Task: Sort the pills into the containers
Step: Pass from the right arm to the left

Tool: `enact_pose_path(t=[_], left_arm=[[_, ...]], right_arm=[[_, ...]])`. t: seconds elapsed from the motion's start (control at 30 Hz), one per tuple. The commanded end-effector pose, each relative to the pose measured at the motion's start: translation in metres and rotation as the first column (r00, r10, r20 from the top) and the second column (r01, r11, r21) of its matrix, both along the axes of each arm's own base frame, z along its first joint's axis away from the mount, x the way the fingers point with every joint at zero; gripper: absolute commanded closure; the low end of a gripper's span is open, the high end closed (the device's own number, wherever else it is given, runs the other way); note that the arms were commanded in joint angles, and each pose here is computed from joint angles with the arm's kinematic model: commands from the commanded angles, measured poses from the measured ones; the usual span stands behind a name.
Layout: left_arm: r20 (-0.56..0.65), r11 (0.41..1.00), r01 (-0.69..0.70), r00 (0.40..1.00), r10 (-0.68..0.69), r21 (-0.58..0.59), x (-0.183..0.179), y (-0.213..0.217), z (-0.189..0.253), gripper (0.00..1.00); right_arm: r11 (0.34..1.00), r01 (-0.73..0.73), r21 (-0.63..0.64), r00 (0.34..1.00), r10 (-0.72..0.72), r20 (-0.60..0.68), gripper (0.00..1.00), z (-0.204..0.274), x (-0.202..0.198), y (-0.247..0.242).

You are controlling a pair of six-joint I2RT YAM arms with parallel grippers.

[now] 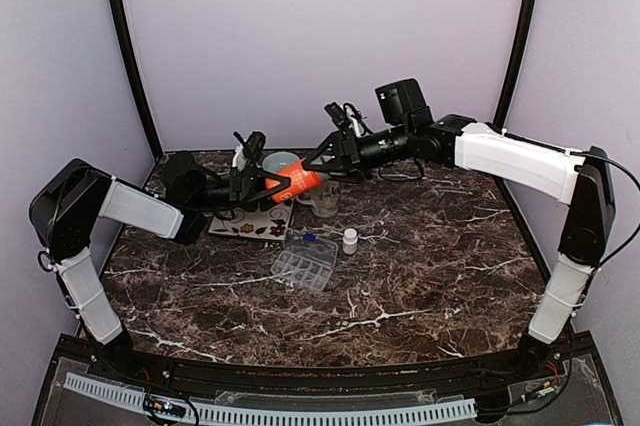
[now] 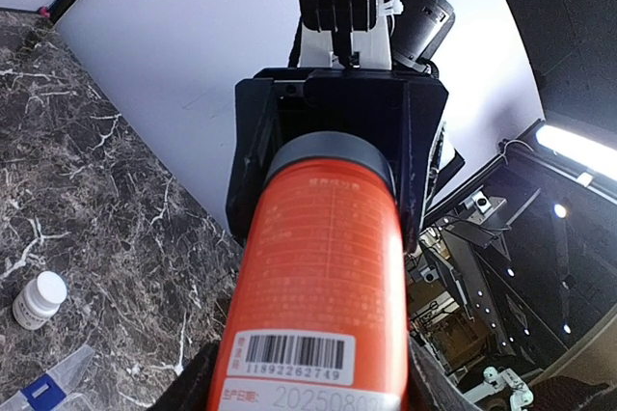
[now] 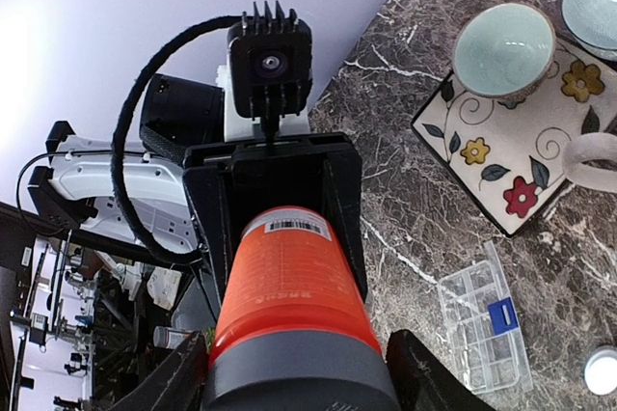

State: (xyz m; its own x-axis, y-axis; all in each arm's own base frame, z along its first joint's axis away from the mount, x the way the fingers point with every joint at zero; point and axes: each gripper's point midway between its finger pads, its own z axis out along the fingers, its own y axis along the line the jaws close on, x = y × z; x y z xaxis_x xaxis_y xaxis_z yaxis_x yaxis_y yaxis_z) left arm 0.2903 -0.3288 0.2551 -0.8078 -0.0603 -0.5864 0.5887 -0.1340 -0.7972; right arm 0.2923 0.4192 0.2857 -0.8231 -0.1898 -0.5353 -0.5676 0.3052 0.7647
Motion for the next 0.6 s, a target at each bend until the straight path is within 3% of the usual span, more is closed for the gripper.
enact_pose_path(t=[0.0, 0.27, 0.57], left_arm=[[0.098, 1.0, 0.018, 0.995, -0.017, -0.009, -0.0131, 0.008, 0.018, 0.79], [0.114, 1.0, 0.018, 0.993, -0.018, 0.006, -0.0175, 0.01, 0.0197, 0.79], [0.124, 0.999, 0.013, 0.992, -0.017, 0.03, -0.0188, 0.0128, 0.0175, 0.79]], right_arm=[[0.999, 0.052, -0.002, 0.997, -0.052, 0.054, 0.37, 0.0133, 0.0097, -0.011], [0.999, 0.053, -0.01, 0.997, -0.052, 0.06, 0.3, 0.0143, 0.0091, -0.0123], [0.999, 0.04, -0.022, 0.998, -0.039, 0.051, 0.31, 0.0121, 0.0093, -0.0106]])
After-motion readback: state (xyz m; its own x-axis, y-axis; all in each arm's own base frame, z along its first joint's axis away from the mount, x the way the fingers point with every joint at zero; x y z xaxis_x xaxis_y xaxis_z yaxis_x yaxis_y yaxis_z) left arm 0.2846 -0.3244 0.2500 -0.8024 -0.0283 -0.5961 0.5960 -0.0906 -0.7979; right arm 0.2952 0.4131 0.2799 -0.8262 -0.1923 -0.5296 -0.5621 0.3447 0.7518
